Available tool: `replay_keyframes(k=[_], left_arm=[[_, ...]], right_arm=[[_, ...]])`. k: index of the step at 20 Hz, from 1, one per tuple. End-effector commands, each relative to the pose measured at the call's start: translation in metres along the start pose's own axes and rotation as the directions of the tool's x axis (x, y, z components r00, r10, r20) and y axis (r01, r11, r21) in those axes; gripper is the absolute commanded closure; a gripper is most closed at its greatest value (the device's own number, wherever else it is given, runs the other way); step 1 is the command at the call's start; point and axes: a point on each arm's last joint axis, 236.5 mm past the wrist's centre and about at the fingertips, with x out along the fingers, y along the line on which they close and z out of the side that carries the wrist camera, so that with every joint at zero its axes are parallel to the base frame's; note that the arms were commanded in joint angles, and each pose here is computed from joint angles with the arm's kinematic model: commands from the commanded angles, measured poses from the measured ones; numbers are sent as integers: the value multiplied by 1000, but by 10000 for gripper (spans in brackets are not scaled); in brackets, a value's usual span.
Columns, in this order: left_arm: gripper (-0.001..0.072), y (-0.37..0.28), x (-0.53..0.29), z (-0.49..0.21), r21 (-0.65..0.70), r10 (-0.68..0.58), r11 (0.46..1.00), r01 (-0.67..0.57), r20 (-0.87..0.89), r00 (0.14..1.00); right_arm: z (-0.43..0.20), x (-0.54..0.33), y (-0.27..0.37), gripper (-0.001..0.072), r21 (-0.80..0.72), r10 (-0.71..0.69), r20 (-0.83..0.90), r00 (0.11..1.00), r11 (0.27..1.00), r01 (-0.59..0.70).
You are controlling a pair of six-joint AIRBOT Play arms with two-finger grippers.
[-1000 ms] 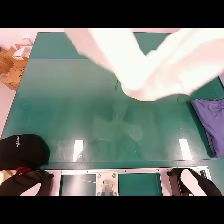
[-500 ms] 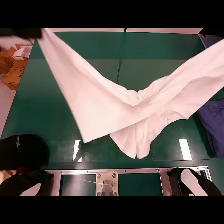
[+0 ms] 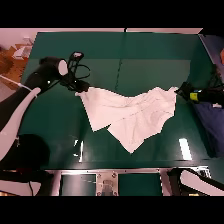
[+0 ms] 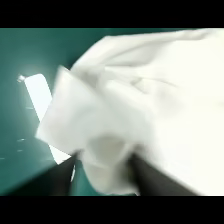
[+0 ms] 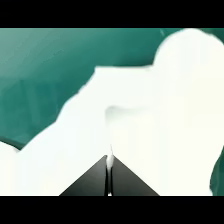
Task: Fold the shirts.
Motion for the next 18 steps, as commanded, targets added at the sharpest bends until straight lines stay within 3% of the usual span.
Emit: replay_keyframes(k=[1,3,4,5,6,12,15,16,17,18], left_arm=[[156,24,3,-11,-88,-5,996,-4,-98,995],[160,46,-34,-17,-109,0,994,-21,-189,982],[297,54,-52,-23,-90,5,996,-27,-230,973],[539,56,-64,-28,-62,6,998,-22,-260,966],[688,55,-72,-33,-25,4,1000,-11,-275,962],[687,41,-106,-73,-33,-17,999,9,-247,969],[685,13,-84,-123,-171,-127,981,91,-213,969],[664,-10,-69,-136,-249,-228,952,181,-174,958],[348,-31,-55,-145,-323,-321,908,266,-130,938],[90,-49,-39,-152,-400,-401,851,339,-78,913]], right_arm=[[-25,28,-22,698,-12,-29,-77,997,1000,28],[-26,27,-25,698,-24,-39,-84,996,999,37],[-28,27,-25,698,-28,-41,-90,995,999,39],[-29,27,-24,698,-28,-39,-93,995,999,37],[-30,27,-24,698,-28,-37,-99,994,999,34],[-40,26,-21,698,-27,-23,-143,990,999,20],[-42,26,-20,698,-27,-20,-150,988,1000,16],[-43,26,-20,698,-27,-19,-154,988,1000,15],[-44,26,-19,698,-26,-18,-157,987,1000,14],[-45,26,-19,698,-27,-17,-160,987,1000,13]])
